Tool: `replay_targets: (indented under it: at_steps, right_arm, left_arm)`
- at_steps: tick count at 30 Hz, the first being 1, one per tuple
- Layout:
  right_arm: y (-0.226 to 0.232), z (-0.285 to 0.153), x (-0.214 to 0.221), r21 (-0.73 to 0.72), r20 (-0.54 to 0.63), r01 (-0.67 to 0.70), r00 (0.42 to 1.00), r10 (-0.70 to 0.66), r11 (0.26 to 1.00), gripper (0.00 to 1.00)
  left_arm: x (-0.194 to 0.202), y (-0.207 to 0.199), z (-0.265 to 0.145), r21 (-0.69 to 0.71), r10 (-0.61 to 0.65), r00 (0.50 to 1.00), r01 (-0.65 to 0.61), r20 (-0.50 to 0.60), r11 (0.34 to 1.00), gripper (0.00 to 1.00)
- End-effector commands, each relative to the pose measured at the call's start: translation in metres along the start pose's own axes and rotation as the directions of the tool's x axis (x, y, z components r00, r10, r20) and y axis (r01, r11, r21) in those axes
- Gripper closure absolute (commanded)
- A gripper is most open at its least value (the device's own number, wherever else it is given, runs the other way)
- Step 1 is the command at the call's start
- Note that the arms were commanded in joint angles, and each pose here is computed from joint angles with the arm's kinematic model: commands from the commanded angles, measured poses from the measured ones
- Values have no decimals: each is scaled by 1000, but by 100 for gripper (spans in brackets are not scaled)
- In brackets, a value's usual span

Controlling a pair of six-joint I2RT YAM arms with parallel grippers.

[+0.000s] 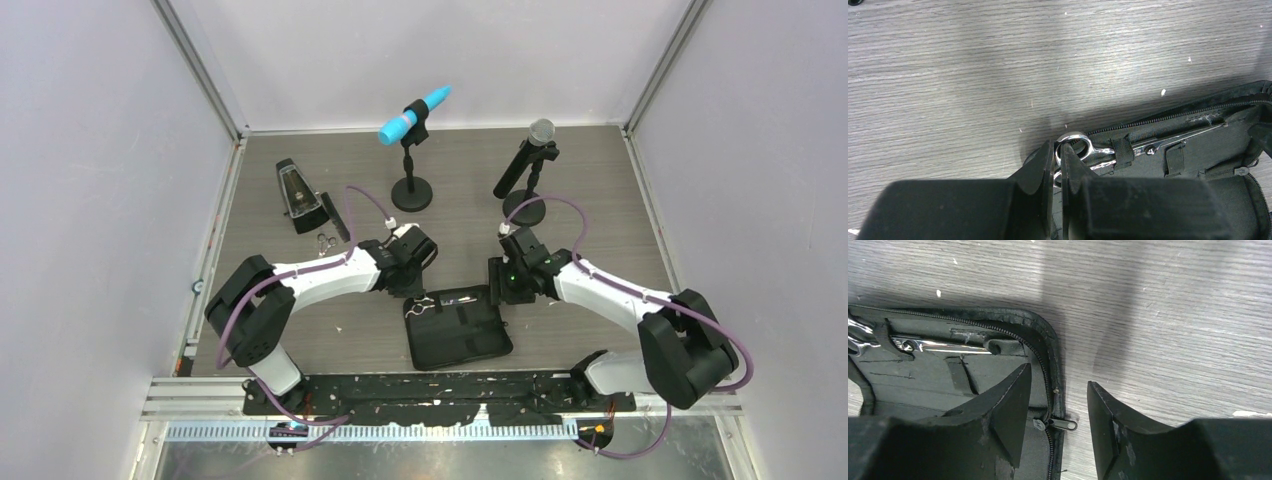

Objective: Sort the hair-cutting tools
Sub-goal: Place the scissors in the hairdressing tool bag.

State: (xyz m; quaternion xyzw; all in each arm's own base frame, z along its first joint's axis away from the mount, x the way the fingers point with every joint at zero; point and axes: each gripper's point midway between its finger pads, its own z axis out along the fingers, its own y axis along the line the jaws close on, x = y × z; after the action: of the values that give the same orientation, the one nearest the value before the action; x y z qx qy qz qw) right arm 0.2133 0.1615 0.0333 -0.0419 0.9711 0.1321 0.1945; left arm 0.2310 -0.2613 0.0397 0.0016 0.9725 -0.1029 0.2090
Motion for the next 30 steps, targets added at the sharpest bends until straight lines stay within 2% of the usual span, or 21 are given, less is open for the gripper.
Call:
replay_targets:
  at_steps: [1, 4, 6, 8, 11, 21, 30]
  right_arm:
    - [1, 5, -3, 3, 12, 0, 1000, 0, 1000, 49]
    - [-3, 12, 2, 15, -2, -6, 1000, 6, 1000, 55]
    - [-5, 16, 5, 19, -8, -11, 1000, 11, 1000, 62]
    - [-5, 18, 8, 16, -10, -15, 1000, 15, 1000, 72]
    - [-7, 20, 11, 18, -10, -25, 1000, 26, 1000, 93]
    - [-11, 20, 14, 37, 9, -72, 997, 71, 997, 95]
    - [-4, 17, 10, 0, 30, -92, 995, 92, 996, 95]
  left_arm:
    - [-12, -7, -7, 34, -12, 999, 10, 41, 999, 100]
    - [-11, -5, -7, 30, -22, 999, 20, 38, 999, 100]
    - [-10, -3, -7, 28, -30, 999, 29, 36, 999, 100]
    - [-9, -1, -6, 24, -42, 999, 41, 32, 999, 100]
    - [-8, 2, -7, 16, -56, 998, 56, 30, 998, 100]
    - [-2, 11, -10, -20, -104, 994, 104, 16, 994, 100]
    - [-6, -6, -13, 13, -112, 994, 111, 7, 994, 100]
